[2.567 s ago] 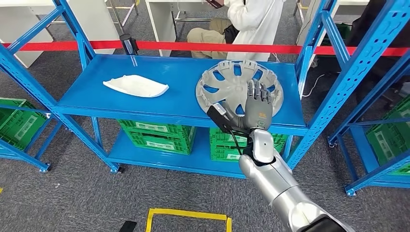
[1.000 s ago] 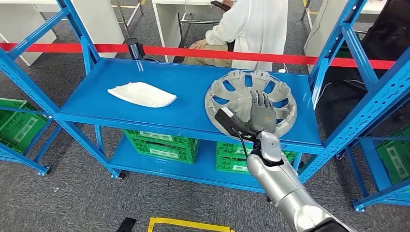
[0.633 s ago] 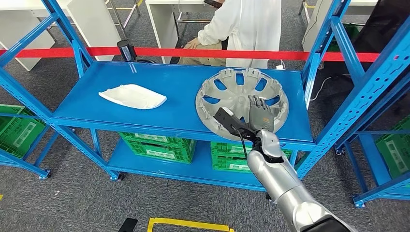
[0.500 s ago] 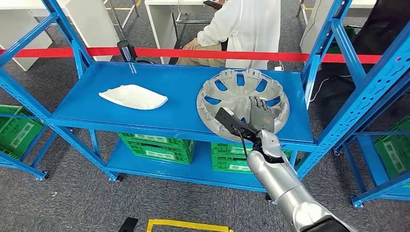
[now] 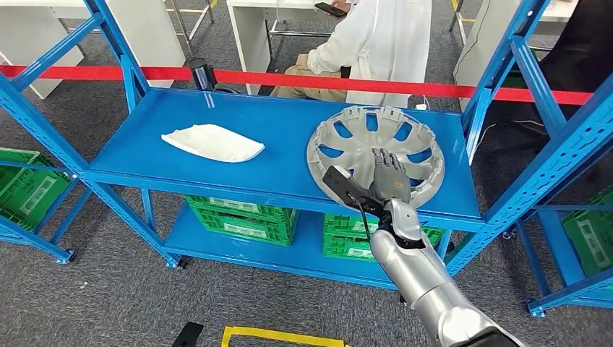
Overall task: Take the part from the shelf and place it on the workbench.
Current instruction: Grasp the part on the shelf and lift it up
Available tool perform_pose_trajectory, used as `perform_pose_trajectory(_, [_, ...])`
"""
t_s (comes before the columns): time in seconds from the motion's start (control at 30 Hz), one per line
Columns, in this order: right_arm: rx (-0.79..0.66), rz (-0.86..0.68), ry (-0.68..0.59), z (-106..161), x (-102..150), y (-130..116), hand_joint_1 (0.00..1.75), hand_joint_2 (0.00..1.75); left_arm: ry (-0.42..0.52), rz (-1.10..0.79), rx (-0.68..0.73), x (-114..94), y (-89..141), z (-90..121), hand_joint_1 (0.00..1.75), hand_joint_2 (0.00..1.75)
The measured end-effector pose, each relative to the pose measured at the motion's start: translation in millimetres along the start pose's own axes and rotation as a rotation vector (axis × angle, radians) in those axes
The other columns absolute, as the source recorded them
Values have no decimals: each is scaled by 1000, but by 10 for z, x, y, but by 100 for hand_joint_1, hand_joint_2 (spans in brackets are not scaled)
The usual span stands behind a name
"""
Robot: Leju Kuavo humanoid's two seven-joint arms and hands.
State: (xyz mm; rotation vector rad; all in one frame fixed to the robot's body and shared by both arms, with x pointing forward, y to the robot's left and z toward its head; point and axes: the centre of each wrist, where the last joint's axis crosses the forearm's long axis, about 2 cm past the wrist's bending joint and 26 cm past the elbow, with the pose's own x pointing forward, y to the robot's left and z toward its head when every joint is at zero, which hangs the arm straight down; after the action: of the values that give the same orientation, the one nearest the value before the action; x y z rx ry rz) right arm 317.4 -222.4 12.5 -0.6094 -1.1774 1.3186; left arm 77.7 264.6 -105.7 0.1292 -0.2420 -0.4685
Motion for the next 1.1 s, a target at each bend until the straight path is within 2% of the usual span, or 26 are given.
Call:
perform_pose_trajectory(0.27, [9, -2, -6, -13, 79, 13, 0, 0, -5, 0, 1, 33, 8, -2, 0, 0])
perform_pose_trajectory(1.1, [65, -24, 28, 52, 89, 148, 0, 0, -8, -12, 0, 56, 8, -2, 0, 0])
